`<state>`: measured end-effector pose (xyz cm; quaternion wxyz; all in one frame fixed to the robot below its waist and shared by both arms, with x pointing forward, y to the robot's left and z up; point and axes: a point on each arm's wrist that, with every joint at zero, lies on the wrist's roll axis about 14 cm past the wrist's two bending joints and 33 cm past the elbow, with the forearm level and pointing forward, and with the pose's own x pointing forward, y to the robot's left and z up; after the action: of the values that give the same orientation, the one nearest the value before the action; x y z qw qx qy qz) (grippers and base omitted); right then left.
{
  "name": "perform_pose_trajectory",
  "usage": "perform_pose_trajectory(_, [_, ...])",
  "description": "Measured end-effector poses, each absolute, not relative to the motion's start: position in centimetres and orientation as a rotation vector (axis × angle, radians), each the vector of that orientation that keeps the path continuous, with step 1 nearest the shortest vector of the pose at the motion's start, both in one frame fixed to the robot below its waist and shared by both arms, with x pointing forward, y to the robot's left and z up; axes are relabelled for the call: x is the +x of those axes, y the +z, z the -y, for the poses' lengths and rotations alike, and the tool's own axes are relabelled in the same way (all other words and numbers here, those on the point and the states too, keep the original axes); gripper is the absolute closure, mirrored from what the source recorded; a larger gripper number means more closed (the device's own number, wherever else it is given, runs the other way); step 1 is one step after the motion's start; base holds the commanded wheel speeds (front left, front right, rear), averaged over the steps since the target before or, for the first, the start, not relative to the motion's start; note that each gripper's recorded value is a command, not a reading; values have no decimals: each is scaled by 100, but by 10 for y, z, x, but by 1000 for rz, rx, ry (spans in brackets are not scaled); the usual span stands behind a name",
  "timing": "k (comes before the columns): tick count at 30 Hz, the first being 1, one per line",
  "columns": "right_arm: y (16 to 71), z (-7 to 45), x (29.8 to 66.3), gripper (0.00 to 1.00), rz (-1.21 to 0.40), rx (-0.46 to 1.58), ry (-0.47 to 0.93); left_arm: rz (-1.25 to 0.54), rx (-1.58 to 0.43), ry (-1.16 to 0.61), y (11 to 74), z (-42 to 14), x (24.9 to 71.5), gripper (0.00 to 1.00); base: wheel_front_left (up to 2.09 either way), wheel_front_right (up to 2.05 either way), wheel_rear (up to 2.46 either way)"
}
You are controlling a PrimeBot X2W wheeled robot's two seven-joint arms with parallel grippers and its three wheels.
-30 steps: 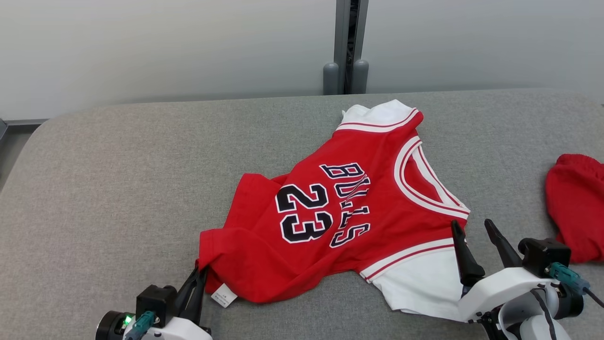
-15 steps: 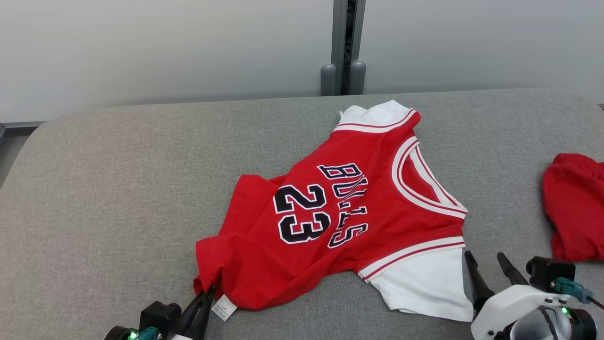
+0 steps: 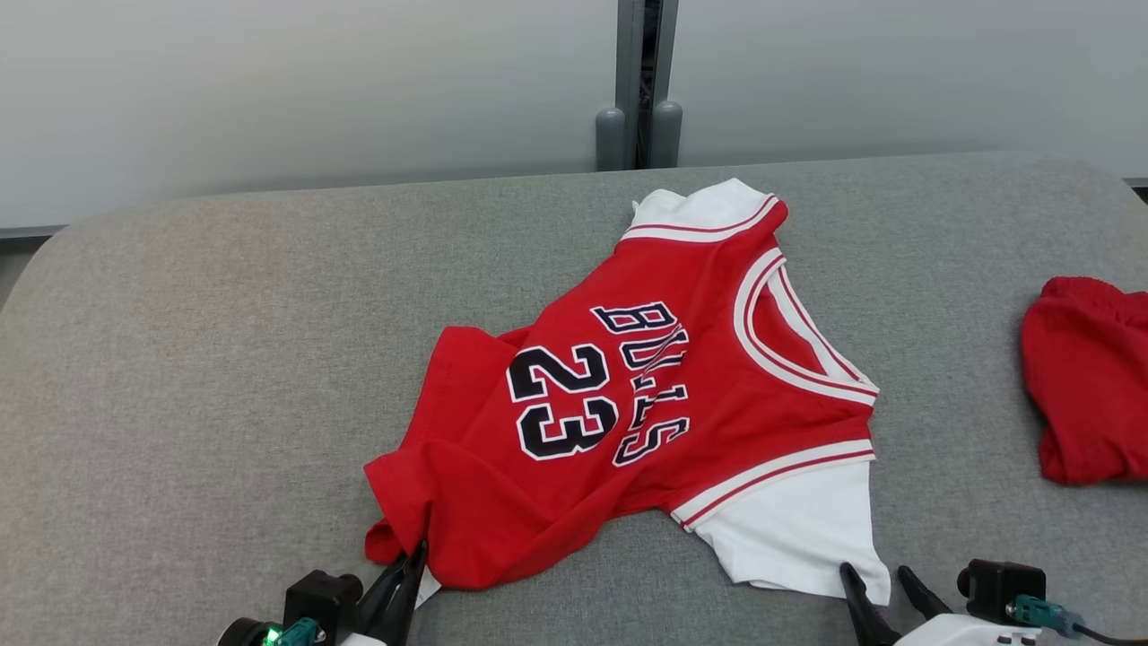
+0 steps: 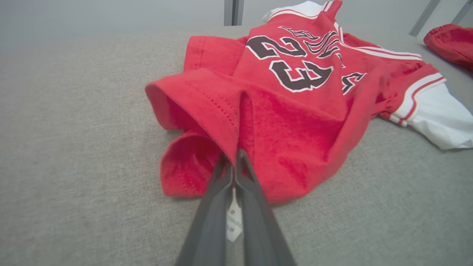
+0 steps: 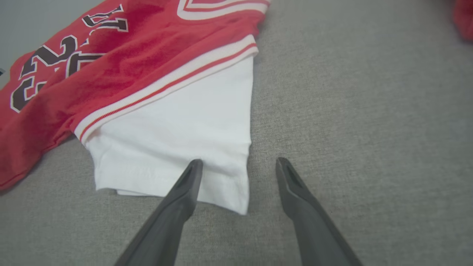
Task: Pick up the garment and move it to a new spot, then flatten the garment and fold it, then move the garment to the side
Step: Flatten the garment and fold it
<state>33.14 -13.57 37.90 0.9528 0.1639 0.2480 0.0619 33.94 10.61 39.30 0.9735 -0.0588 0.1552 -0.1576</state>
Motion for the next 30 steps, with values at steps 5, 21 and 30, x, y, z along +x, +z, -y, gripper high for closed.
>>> perform_pose_trajectory(5, [377, 131, 329, 0, -515, 361, 133, -314, -118, -323, 393, -105, 343, 100, 0, 0, 0])
perform_pose_trajectory(21, [400, 119, 347, 100, -457, 398, 178, -251, -166, -260, 410, -117, 356, 100, 0, 0, 0])
perform_pose_trajectory(30, [459, 132, 384, 100, -264, 411, 201, -146, -170, -255, 443, -127, 374, 100, 0, 0, 0])
